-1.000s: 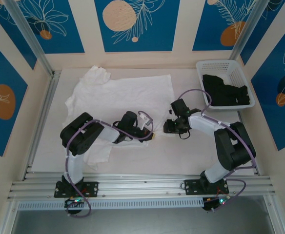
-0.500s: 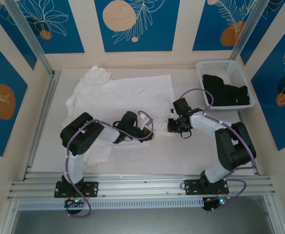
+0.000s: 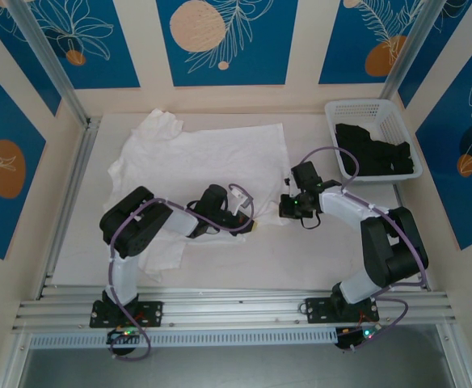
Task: Fold the inside-out t-shirt
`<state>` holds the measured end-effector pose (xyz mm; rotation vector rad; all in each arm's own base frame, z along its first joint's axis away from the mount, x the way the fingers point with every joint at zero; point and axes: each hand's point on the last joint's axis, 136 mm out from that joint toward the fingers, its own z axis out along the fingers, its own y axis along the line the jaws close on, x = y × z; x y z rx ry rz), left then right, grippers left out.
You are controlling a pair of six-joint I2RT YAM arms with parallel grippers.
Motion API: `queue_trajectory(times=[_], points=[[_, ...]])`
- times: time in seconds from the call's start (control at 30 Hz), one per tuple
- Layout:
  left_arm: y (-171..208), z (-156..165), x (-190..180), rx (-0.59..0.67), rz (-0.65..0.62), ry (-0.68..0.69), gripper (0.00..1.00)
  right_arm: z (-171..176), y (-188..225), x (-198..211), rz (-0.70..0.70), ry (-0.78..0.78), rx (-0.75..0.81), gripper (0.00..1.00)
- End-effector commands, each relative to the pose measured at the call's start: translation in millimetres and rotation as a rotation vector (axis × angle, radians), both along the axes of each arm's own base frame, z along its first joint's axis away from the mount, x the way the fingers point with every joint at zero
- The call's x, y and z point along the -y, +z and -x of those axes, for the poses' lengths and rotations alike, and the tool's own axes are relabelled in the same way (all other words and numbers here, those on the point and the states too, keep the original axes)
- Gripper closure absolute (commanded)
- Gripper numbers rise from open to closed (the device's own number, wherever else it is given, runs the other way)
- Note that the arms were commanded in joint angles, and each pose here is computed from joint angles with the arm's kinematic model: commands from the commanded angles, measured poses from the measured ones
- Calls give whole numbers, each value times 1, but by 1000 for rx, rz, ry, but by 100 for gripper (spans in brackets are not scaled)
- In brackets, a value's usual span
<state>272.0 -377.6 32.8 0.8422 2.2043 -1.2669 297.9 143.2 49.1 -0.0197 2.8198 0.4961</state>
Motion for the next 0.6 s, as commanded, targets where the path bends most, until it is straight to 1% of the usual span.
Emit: queue_trajectory(times=[0.0,0.07,0.13,0.17,0.27,0.33,0.4,0.47,0.5,0.57], points=[[-5,6,3,-29,3,-21,100,4,8,-1,-35,11,10,99],[-5,5,2,-29,3,-15,100,3,13,1,-53,2,21,100],[-3,4,3,-27,9,-6,100,3,19,2,-101,-19,26,100],[-1,3,3,-29,11,1,94,2,24,2,-147,-34,32,100],[11,-1,1,-19,24,30,69,-5,35,2,-276,-83,47,100],[20,-4,-8,-9,17,73,58,-13,42,3,-329,-113,65,100],[29,-11,-27,-19,-17,158,54,-20,47,4,-367,-138,82,100],[30,-15,-63,-57,-99,307,54,-27,52,5,-383,-153,104,100],[27,-14,-84,-77,-155,378,54,-29,54,5,-384,-156,115,100],[19,-2,-135,-100,-325,540,54,-31,54,5,-381,-159,127,100]])
